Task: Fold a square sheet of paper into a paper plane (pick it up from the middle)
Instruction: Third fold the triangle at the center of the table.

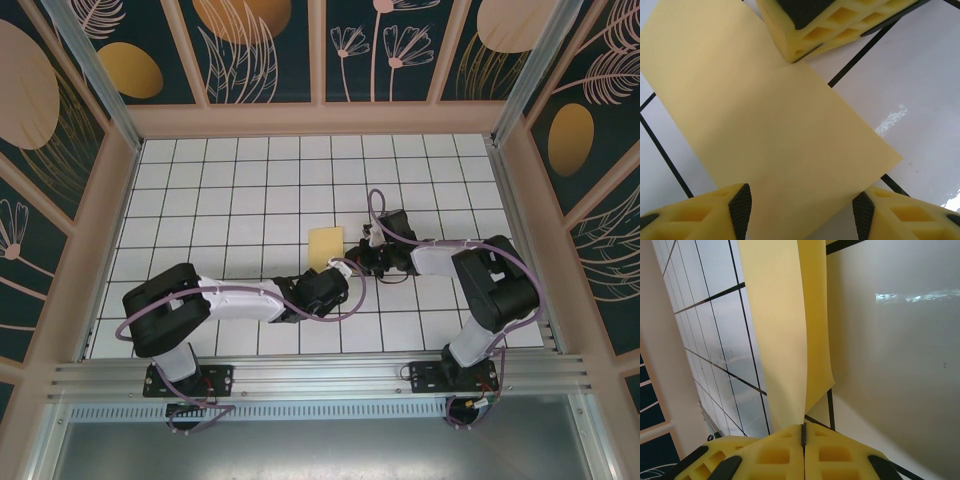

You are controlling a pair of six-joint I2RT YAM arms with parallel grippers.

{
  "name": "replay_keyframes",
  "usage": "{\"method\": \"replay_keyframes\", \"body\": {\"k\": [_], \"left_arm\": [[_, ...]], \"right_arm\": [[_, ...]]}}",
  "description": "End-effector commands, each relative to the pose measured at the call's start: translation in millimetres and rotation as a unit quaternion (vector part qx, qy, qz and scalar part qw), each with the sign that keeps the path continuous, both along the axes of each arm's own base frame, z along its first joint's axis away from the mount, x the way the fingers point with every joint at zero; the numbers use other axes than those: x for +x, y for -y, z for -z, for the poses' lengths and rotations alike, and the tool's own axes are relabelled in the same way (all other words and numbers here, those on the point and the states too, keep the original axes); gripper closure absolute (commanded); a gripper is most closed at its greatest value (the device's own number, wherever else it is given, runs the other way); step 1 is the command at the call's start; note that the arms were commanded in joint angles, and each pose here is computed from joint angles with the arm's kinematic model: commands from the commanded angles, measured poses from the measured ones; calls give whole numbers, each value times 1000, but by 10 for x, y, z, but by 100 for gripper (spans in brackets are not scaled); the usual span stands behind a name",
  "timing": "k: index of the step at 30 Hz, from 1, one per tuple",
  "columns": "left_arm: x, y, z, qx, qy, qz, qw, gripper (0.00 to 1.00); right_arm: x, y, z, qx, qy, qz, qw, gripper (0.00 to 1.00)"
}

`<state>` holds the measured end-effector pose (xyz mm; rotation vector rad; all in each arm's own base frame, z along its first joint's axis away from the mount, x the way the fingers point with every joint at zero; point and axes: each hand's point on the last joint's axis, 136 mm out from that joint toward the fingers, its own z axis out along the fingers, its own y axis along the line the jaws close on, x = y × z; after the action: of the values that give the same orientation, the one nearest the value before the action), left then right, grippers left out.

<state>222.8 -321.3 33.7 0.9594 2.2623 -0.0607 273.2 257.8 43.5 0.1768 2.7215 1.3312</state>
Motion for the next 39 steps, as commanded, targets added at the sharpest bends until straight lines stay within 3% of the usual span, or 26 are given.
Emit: {"method": "replay_keyframes", "body": {"k": [1,13,17,19,23,31,39], "left_arm": [[51,58,-71,-12,11,-7,1000,51],[5,66,-167,-38,11,2,999,80],[-5,67,-185,-42,12,4,999,81],[-14,62,-188,-44,11,5,999,75],[-21,20,-192,-46,14,2,999,74],[-4,-1,-154,-37,16,-4,999,82],[4,28,-176,-40,17,0,999,95]], "right_arm": [[40,-25,-34,6,-3,-1,1000,92],[39,-9,-8,-1,-3,1,1000,91],[45,-9,-10,-1,-2,1,1000,91],[45,-11,-9,-2,-2,1,1000,91],[53,-6,-11,-3,-1,2,1000,90],[46,-2,-11,-4,-1,1,1000,90],[51,-4,-20,-3,1,1,1000,89]]}}
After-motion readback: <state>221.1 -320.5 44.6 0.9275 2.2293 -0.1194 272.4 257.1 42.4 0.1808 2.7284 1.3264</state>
